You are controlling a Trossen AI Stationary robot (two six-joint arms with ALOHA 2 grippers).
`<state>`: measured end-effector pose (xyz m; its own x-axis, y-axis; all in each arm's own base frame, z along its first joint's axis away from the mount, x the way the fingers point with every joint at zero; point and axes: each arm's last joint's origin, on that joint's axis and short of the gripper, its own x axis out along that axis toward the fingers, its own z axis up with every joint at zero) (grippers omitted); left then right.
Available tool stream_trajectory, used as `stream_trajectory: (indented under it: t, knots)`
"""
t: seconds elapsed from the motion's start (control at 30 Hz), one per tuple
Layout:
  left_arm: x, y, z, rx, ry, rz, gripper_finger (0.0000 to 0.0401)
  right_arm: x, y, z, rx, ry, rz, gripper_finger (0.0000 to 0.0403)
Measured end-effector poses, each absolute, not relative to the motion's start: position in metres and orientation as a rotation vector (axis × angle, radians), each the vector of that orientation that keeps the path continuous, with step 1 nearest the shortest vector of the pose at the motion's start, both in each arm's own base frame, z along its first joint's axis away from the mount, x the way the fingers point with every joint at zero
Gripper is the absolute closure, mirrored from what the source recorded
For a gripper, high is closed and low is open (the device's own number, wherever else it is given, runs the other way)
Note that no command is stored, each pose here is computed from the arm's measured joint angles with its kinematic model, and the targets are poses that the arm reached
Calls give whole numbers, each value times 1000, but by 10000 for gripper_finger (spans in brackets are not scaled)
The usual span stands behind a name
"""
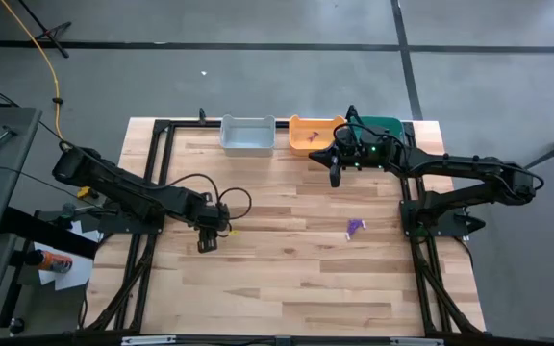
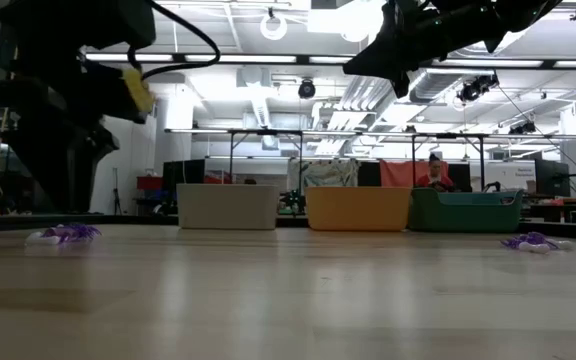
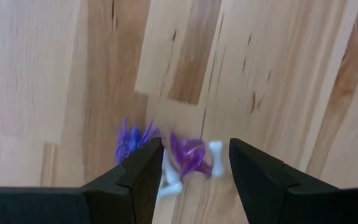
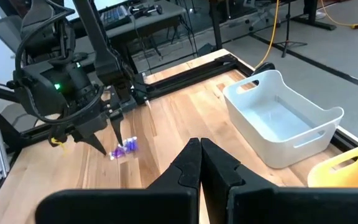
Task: Sort Halloween decoration
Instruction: Put the purple witch hat toy into the orange bin
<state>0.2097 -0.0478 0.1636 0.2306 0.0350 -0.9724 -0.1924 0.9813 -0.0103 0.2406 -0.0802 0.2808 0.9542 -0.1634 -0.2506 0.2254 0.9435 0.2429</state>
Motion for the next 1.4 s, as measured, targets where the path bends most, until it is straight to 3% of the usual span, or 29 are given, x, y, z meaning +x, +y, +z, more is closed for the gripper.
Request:
stream_trajectory:
  t: [0.43,1.0,1.4]
  knots:
    - [202,-46,141,-204,1347,243,242,239,-80,274,280,298,-205,403]
    - [204,-45,142,-157,1321,230,395,238,-79,272,286,321,-206,403]
    - [200,-47,152,-220,1310,148,401,238,-79,272,287,324,-207,403]
